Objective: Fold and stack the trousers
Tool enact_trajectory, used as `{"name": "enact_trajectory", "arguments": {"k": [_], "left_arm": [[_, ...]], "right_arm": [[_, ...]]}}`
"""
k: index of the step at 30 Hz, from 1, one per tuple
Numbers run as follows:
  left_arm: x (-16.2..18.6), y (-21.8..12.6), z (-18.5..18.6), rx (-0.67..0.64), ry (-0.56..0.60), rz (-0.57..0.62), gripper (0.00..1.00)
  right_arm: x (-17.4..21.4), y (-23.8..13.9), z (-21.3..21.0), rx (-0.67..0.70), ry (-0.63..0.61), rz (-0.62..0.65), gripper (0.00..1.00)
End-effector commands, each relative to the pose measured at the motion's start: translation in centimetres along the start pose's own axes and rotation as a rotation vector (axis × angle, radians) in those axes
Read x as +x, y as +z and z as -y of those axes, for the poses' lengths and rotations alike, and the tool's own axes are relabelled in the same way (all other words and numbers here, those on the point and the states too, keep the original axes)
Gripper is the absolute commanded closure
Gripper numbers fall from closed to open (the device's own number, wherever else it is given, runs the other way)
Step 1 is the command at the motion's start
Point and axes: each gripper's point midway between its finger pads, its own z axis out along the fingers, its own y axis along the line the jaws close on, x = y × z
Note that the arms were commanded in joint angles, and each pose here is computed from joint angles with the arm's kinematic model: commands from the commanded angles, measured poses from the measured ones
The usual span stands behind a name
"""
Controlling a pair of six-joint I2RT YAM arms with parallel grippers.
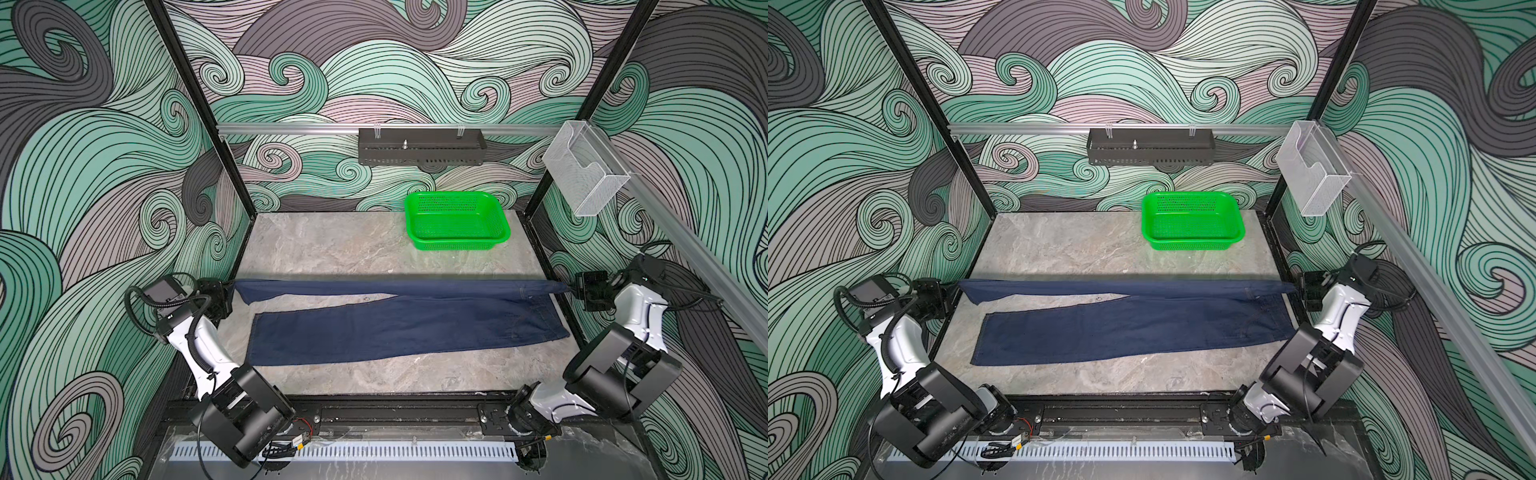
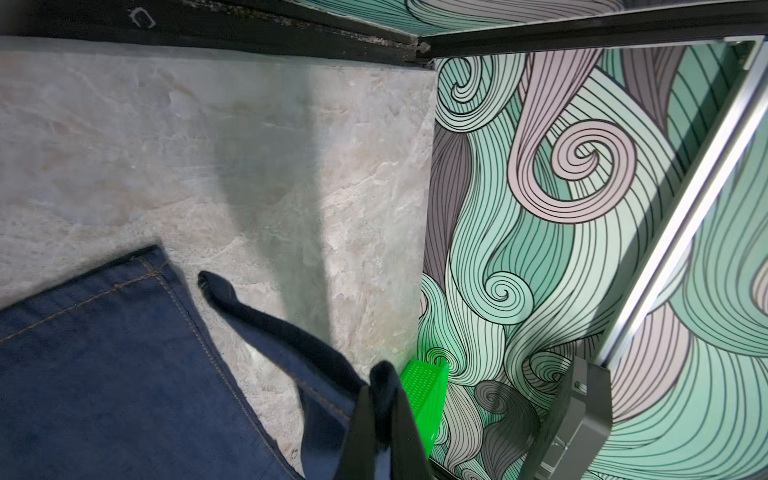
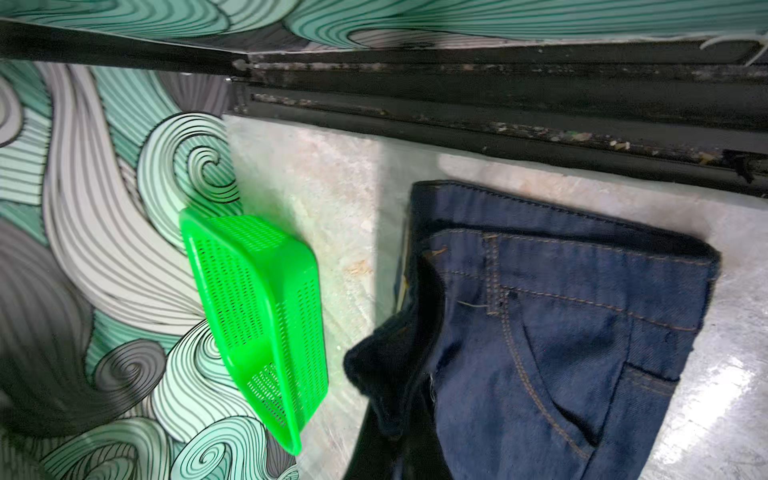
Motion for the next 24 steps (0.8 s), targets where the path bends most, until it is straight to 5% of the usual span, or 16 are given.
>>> {"name": "enact_trajectory", "arguments": {"k": [1, 14, 24], "left_arm": [[-1.2, -0.6, 0.2, 0.009, 0.001, 0.066, 1.00], [-1.0, 0.9, -7.7, -0.142, -0.065, 0.065, 1.00], [-0.6, 0.6, -10.3, -0.189, -0.086, 0.056, 1.00]], "right_arm": [[-1.9, -1.5, -0.8, -0.015, -0.016, 0.097, 1.00], [0.5, 2.2, 9.8, 0.208, 0.034, 0.082, 1.00], [0.1, 3.0, 11.5, 0.246, 0.061, 0.061, 1.00]]}}
